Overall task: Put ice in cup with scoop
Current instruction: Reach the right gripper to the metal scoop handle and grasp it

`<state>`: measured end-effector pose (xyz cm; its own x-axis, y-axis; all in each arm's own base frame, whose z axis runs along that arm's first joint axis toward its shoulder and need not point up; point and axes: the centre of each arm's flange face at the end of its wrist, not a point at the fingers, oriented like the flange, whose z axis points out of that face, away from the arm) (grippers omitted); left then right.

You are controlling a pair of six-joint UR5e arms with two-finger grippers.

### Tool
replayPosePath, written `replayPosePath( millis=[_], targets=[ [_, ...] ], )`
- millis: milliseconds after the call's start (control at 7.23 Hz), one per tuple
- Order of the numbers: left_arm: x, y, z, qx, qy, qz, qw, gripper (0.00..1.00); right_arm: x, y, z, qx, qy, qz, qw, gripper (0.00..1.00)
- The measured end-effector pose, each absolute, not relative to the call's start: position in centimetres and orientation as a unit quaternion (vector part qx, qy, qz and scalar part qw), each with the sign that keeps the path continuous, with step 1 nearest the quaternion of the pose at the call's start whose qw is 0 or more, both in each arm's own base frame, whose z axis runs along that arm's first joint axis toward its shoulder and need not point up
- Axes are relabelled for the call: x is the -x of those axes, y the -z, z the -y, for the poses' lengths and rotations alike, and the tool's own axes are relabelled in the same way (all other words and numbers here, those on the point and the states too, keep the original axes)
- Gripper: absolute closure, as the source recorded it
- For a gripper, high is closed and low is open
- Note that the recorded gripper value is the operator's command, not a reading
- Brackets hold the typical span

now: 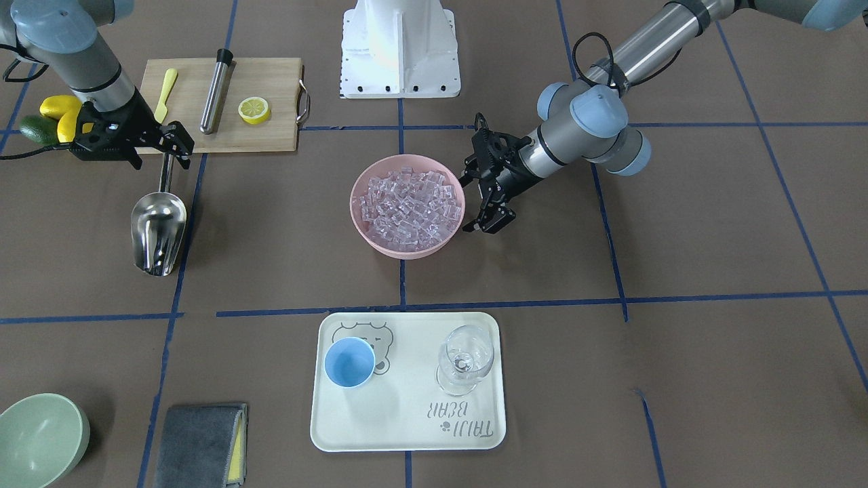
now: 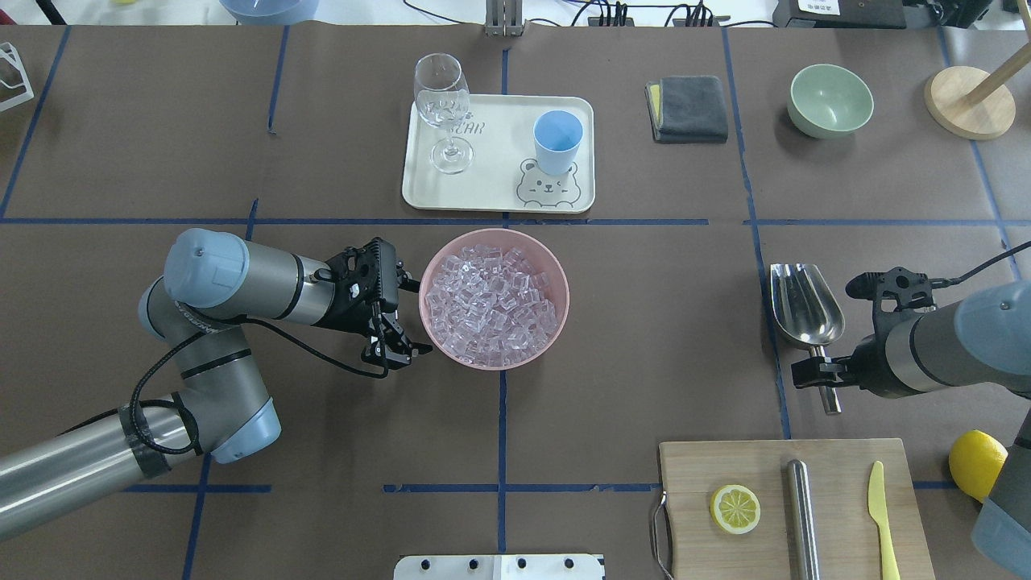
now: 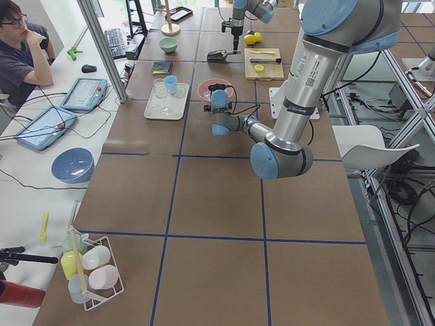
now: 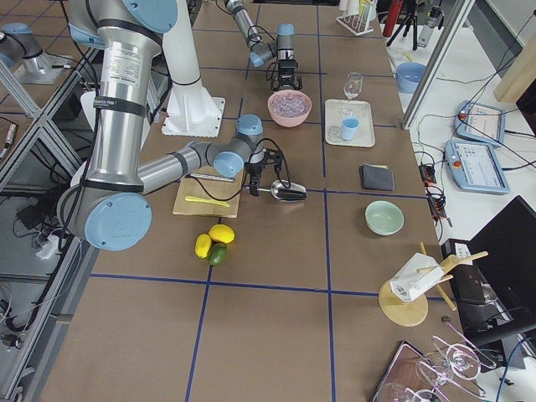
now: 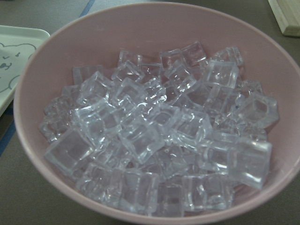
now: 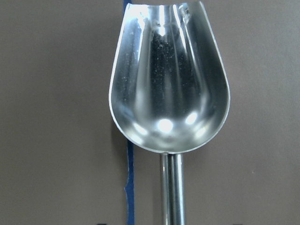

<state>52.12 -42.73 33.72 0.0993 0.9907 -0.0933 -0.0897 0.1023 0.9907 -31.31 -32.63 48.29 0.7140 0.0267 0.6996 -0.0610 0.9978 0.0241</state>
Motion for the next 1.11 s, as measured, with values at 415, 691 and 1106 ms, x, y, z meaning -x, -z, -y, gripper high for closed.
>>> replayPosePath(
  millis=[415, 691, 1106],
  targets=[
    [-52.1, -33.7, 42.7, -0.474, -0.474, -0.475, 0.57, 0.0, 32.2, -49.0, 32.0, -0.019, -0.014, 0.377, 0.926, 0.93],
    [-52.1, -33.7, 42.7, -0.474, -0.474, -0.476, 0.57, 0.0, 32.5, -48.9, 31.5, -0.013, -0.008, 0.375, 0.927, 1.0],
    [-52.1, -33.8, 42.7, -0.474, -0.474, -0.476, 0.57, 0.0, 31.5, -46.2, 30.9, -0.017, 0.007, 0.378, 0.926, 1.0]
  ],
)
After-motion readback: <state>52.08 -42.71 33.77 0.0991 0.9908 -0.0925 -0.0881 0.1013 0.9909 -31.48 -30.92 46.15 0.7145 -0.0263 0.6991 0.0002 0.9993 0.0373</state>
